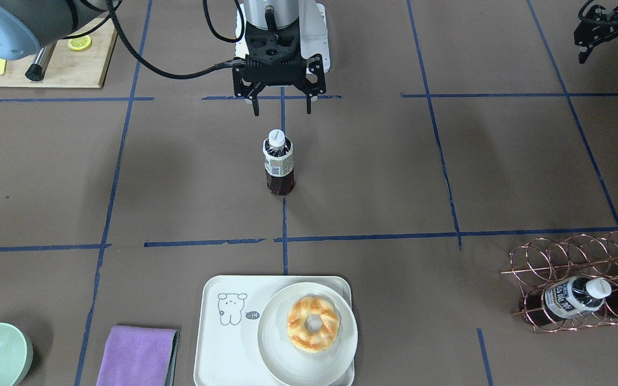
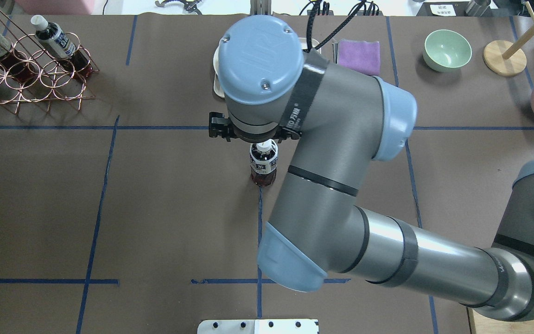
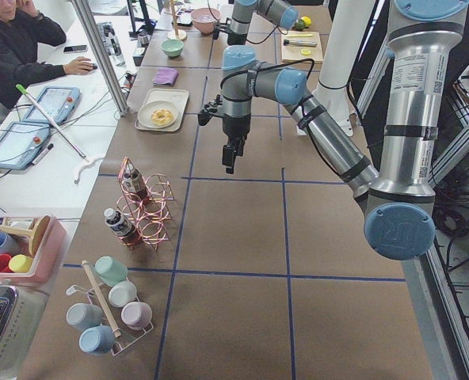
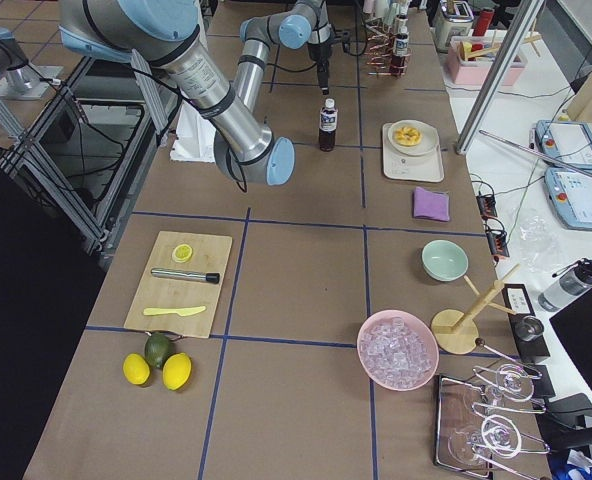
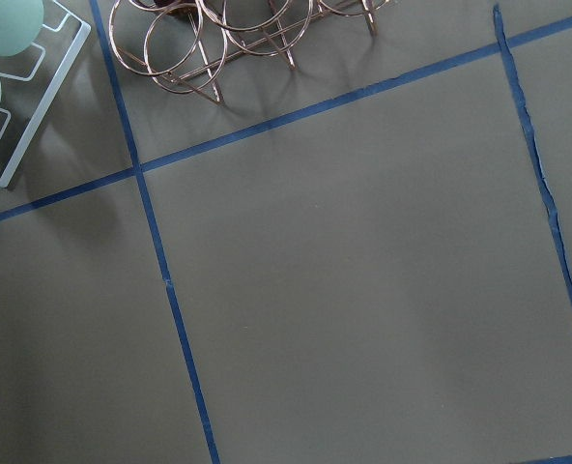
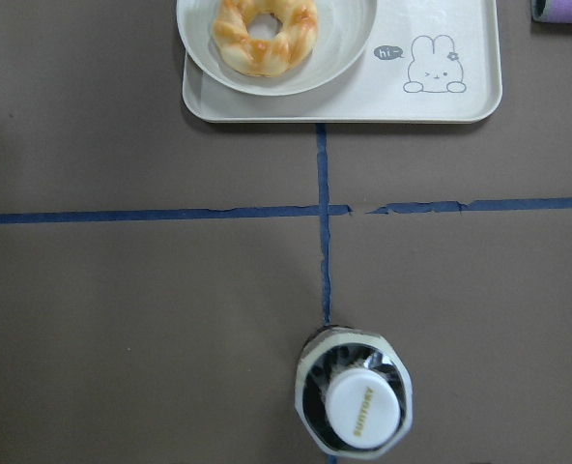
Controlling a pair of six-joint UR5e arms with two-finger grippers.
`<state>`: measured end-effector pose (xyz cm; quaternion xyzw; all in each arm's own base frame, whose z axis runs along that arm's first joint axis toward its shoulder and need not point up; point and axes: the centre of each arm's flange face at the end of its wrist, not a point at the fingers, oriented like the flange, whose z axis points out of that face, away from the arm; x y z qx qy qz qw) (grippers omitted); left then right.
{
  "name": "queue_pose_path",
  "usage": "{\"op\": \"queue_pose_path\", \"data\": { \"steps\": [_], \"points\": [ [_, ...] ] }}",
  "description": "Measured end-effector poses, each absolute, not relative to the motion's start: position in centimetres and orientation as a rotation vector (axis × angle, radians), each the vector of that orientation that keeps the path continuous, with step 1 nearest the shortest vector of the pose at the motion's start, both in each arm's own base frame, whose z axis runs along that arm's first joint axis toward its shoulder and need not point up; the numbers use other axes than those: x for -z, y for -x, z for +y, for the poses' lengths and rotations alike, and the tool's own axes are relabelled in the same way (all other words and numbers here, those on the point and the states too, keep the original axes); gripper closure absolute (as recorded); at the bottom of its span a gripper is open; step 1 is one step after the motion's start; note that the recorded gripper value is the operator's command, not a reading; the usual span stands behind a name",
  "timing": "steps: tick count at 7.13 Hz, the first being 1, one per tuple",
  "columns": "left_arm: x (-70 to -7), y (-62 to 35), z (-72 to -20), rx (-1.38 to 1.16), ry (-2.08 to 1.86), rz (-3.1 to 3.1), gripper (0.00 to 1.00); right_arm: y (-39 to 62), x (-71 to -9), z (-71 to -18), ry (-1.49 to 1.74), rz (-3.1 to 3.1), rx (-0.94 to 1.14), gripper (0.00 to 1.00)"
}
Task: Place tea on tray
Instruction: 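Lower the right gripper around the tea bottle's neck and close it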
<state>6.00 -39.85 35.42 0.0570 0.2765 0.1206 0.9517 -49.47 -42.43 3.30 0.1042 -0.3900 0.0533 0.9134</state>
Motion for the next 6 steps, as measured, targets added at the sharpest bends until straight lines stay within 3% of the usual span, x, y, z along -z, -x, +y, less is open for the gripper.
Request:
{"op": "queue_pose_path", "data": {
  "steps": [6],
  "points": [
    [-35.5,-6.0,-39.9,-0.244,-0.112,0.564,0.0,50.7,-5.3,-45.2,-0.257,-0.748,-0.026,0.01]
  ]
}}
